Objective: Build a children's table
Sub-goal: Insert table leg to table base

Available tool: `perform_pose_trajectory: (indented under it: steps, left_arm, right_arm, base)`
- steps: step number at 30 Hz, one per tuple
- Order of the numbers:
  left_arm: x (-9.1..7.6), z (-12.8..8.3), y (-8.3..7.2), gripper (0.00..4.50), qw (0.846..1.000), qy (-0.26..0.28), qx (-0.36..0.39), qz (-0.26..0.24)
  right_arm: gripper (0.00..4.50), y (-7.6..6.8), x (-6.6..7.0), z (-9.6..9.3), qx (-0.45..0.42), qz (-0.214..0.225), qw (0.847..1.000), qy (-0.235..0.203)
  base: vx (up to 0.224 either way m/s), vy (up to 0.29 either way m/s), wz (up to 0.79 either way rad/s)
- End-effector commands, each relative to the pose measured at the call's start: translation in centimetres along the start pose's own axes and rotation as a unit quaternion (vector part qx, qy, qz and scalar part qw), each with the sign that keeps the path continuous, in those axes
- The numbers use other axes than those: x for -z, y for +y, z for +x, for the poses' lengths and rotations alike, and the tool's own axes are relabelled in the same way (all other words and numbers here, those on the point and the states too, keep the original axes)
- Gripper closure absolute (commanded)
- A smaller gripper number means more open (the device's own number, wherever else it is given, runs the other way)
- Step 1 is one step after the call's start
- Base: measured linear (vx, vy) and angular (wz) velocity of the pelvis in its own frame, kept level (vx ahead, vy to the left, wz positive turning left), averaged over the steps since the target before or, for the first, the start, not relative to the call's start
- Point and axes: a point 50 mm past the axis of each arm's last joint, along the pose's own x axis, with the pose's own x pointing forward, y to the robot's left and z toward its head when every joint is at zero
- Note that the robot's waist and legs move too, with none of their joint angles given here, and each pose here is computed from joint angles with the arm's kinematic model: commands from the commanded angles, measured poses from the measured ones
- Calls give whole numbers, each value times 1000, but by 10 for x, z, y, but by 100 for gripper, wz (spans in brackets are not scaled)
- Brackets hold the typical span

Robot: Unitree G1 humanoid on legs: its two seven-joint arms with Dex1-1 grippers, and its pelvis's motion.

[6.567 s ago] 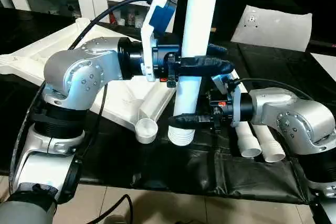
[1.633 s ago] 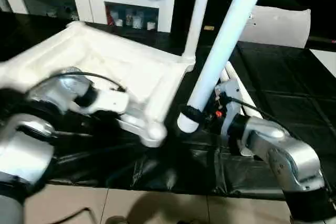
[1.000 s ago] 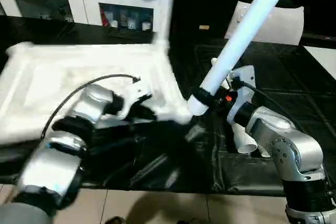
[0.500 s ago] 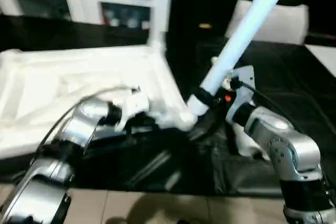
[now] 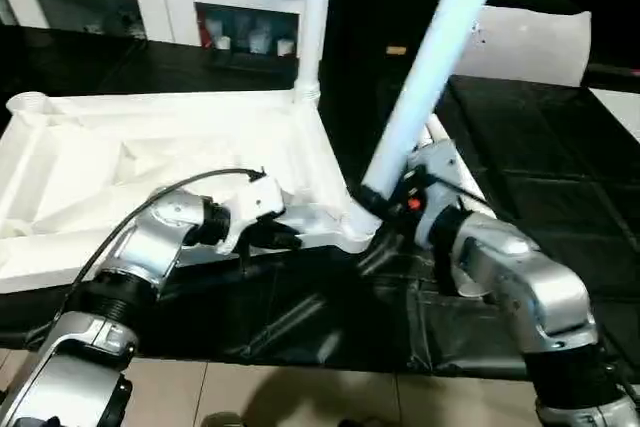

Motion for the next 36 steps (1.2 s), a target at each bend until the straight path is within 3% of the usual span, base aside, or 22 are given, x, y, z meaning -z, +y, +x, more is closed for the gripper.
perform_pose_trajectory:
  steps: [1, 7, 8, 14, 20, 21, 33, 36]
  left_arm:
    - [-3, -2, -1, 450, 999, 8, 16, 30]
    - [-10, -5, 4, 450, 997, 10, 1, 74]
    - [-14, -6, 6, 393, 998, -6, 6, 60]
    - [-19, -8, 7, 357, 998, -8, 23, 57]
    - [-17, -6, 5, 357, 998, -10, 38, 52]
    - [-17, -5, 5, 321, 998, -11, 38, 54]
    - [-9, -6, 11, 316, 999, 20, 19, 46]
    - [-7, -7, 13, 351, 999, 20, 17, 29]
  right_arm:
    - [257, -2, -4, 2, -8, -10, 1000, -11]
    - [257, -3, -4, 5, -16, -18, 1000, -12]
    - [257, -3, -5, 4, -17, -23, 1000, -13]
    - [257, 0, -7, 0, -22, -28, 999, -18]
    - [257, 2, -3, -4, -21, -27, 999, -18]
    - [257, 2, -3, -4, -21, -26, 999, -18]
    - [257, 4, -4, -1, -25, -29, 999, -18]
    - [257, 4, -4, -1, -26, -29, 999, -18]
  base:
    - [0, 0, 0]
    - [0, 0, 0]
    - [0, 0, 0]
    - [0, 0, 0]
    - [0, 0, 0]
    - [0, 0, 0]
    - [0, 0, 0]
    - [0, 0, 0]
